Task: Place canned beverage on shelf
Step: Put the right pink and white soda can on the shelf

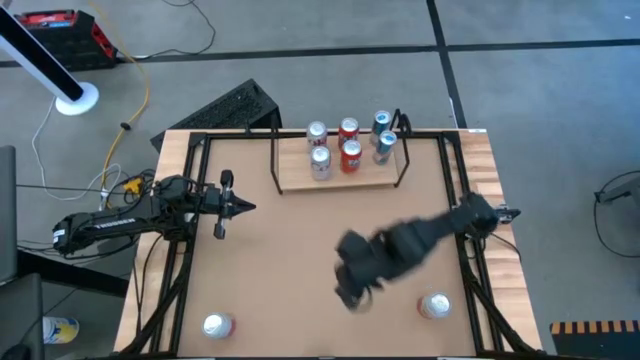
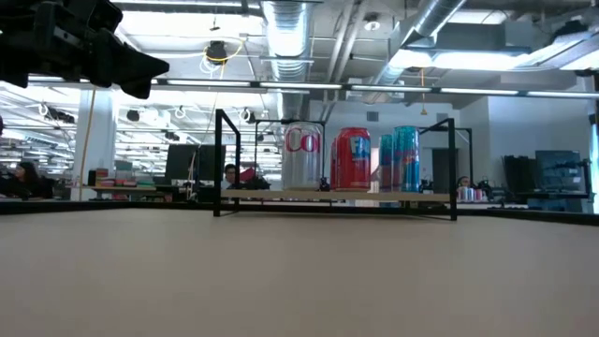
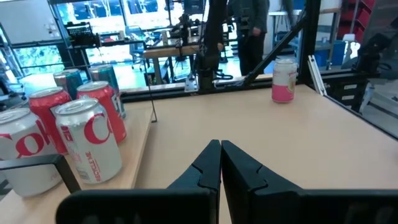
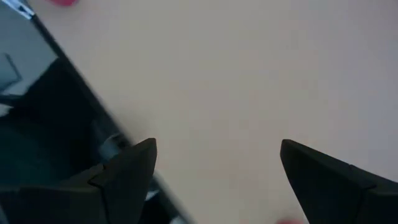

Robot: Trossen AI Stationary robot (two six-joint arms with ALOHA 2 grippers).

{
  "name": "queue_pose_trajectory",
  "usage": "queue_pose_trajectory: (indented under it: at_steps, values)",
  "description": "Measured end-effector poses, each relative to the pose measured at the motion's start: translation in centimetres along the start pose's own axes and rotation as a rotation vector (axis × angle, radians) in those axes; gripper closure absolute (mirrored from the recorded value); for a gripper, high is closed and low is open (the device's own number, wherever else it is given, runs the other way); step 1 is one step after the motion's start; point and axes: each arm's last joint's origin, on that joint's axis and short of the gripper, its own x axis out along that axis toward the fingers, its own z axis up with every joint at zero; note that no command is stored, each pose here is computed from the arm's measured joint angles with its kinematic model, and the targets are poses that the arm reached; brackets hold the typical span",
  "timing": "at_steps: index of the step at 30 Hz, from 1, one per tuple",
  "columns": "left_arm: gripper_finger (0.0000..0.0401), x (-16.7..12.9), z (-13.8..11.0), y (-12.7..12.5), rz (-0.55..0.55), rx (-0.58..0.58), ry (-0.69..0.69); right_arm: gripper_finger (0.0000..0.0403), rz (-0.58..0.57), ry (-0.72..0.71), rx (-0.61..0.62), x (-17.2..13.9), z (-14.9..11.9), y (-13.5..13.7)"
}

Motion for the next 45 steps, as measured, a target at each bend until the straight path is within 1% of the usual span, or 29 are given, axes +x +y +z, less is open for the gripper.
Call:
queue_pose_trajectory:
  at_steps: [2, 4, 7, 10, 15, 17, 19, 23, 30, 34, 40, 45]
  values:
    - [0.0401, 0.0, 0.0, 0.0, -0.001, 0.0, -0.004, 0.0035, 0.004, 0.022, 0.082, -0.1, -2.8, 1.2]
    - [0.0401, 0.0, 0.2, 0.0, -0.001, 0.002, -0.016, 0.0038, -0.019, 0.065, 0.155, 0.4, -5.4, 1.9]
    - [0.0401, 0.0, 0.3, 0.0, 0.0, 0.008, -0.026, 0.0047, -0.075, 0.112, 0.215, 1.3, -8.1, 2.0]
    - [0.0401, 0.0, 0.5, 0.0, 0.002, 0.016, -0.051, 0.0058, -0.117, 0.157, 0.32, 1.0, -9.1, 0.5]
    - [0.0401, 0.0, 0.8, 0.1, 0.006, 0.037, -0.081, 0.0064, -0.249, 0.336, 0.518, 1.7, -10.6, -2.5]
    - [0.0401, 0.0, 0.9, 0.1, 0.007, 0.041, -0.093, 0.0064, -0.285, 0.381, 0.569, 1.8, -11.2, -3.5]
    - [0.0401, 0.0, 0.9, 0.1, 0.007, 0.042, -0.095, 0.0062, -0.306, 0.4, 0.59, 1.9, -11.9, -4.3]
    - [0.0401, 0.0, 1.0, 0.1, 0.008, 0.043, -0.096, 0.0056, -0.311, 0.442, 0.643, 2.9, -13.3, -5.3]
    - [0.0401, 0.0, 1.0, 0.1, 0.01, 0.047, -0.096, 0.0047, -0.249, 0.475, 0.662, 4.0, -15.8, -6.7]
    - [0.0401, 0.0, 1.0, 0.1, 0.01, 0.047, -0.095, 0.0046, -0.287, 0.466, 0.668, 4.7, -16.9, -7.8]
    - [0.0401, 0.0, 0.9, 0.1, 0.009, 0.046, -0.092, 0.0046, -0.267, 0.47, 0.661, 5.9, -17.6, -8.2]
    - [0.0401, 0.0, 0.9, 0.1, 0.01, 0.046, -0.092, 0.0046, -0.284, 0.453, 0.658, 6.3, -17.7, -8.5]
